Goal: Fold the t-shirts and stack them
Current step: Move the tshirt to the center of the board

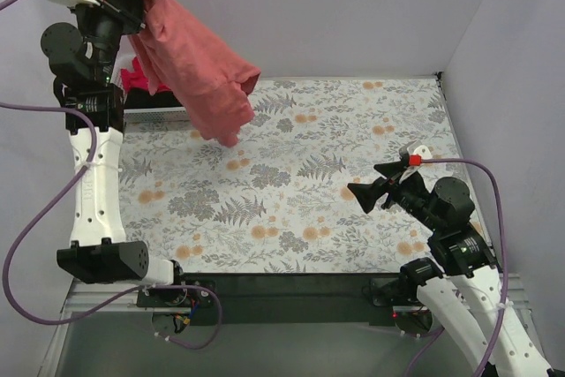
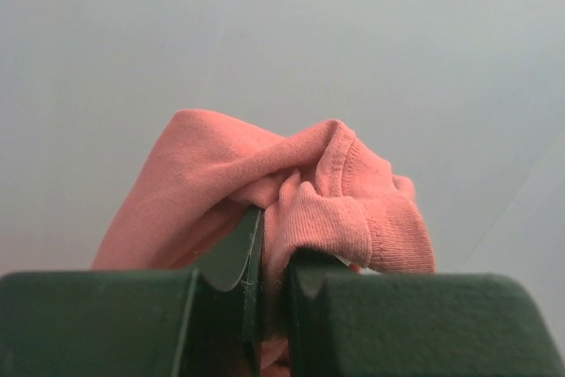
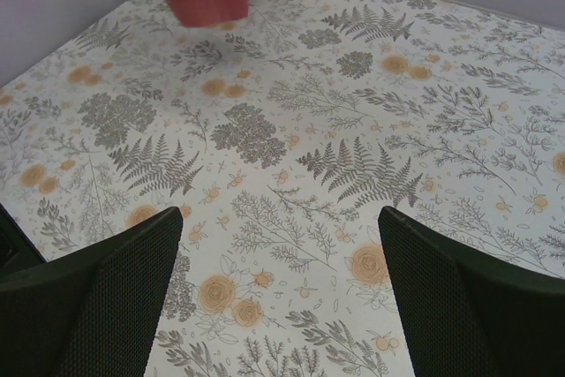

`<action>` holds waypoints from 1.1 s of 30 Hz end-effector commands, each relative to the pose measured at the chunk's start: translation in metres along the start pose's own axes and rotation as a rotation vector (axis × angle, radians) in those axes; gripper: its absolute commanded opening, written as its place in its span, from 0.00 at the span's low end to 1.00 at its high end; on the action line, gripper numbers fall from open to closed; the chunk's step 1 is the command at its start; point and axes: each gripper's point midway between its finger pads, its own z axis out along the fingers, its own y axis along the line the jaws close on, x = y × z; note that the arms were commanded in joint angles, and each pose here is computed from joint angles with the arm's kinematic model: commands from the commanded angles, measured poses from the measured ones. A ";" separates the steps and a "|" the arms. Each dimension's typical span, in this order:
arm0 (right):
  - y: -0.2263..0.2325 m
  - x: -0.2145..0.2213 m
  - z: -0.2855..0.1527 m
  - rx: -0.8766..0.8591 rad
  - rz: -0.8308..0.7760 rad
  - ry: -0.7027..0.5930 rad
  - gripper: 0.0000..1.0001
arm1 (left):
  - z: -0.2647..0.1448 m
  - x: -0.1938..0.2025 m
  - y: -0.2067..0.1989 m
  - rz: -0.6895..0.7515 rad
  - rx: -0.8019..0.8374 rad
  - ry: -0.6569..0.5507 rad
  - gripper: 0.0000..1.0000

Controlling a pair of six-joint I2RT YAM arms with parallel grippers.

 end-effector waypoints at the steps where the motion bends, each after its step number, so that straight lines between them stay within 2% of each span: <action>1: 0.006 -0.022 -0.007 -0.011 -0.039 -0.055 0.98 | -0.025 0.000 -0.005 0.098 -0.015 0.047 0.00; 5: 0.002 -0.020 -0.008 0.012 -0.039 -0.055 0.98 | -0.038 0.034 -0.035 0.095 0.117 0.168 0.01; 6: -0.002 -0.016 -0.007 0.032 -0.036 -0.051 0.98 | -0.042 0.059 -0.052 0.056 0.170 0.225 0.02; 8: -0.008 -0.011 -0.006 0.063 -0.020 -0.040 0.98 | -0.047 0.084 -0.077 0.020 0.236 0.275 0.07; 9: -0.015 -0.008 -0.006 0.098 -0.010 -0.034 0.98 | -0.053 0.116 -0.102 -0.031 0.291 0.339 0.08; 11: -0.021 -0.004 -0.005 0.135 0.006 -0.017 0.98 | -0.056 0.159 -0.121 -0.086 0.309 0.409 0.09; 12: -0.024 -0.002 -0.004 0.145 0.008 -0.010 0.98 | -0.067 0.185 -0.157 -0.133 0.377 0.462 0.09; 14: -0.028 0.001 -0.003 0.166 0.014 0.010 0.98 | -0.073 0.234 -0.182 -0.164 0.389 0.512 0.11; 15: -0.032 0.003 -0.003 0.191 0.018 0.023 0.98 | -0.086 0.278 -0.214 -0.188 0.429 0.596 0.12; 17: -0.039 0.005 -0.003 0.227 0.022 0.042 0.98 | -0.091 0.321 -0.242 -0.201 0.431 0.654 0.32; 18: -0.044 0.008 -0.005 0.259 0.025 0.059 0.98 | -0.107 0.371 -0.266 -0.199 0.447 0.751 0.40; 19: -0.046 0.009 -0.005 0.272 0.027 0.070 0.98 | -0.114 0.389 -0.275 -0.209 0.444 0.797 0.52; 20: -0.048 0.008 -0.006 0.284 0.028 0.073 0.98 | -0.110 0.391 -0.288 -0.219 0.449 0.800 0.60; 21: -0.048 0.010 -0.007 0.285 0.019 0.086 0.98 | -0.121 0.418 -0.298 -0.224 0.443 0.856 0.67; 23: -0.048 0.012 -0.007 0.286 0.018 0.094 0.98 | -0.122 0.425 -0.298 -0.261 0.398 0.884 0.77; 26: -0.050 0.016 -0.007 0.294 0.031 0.106 0.98 | -0.118 0.418 -0.273 -0.207 0.277 0.848 0.84; 27: -0.050 0.019 -0.006 0.295 0.036 0.114 0.98 | -0.123 0.425 -0.247 -0.156 0.182 0.851 0.86; 29: -0.052 0.025 -0.002 0.300 0.059 0.140 0.98 | -0.121 0.406 -0.217 -0.141 0.099 0.828 0.90; 31: -0.053 0.033 0.006 0.296 0.083 0.184 0.98 | -0.147 0.417 -0.172 -0.120 -0.011 0.909 0.90; 32: -0.052 0.035 0.011 0.283 0.096 0.198 0.98 | -0.152 0.401 -0.157 -0.139 -0.042 0.902 0.90; 33: -0.051 0.038 0.016 0.271 0.113 0.218 0.98 | -0.156 0.398 -0.122 -0.151 -0.135 0.914 0.90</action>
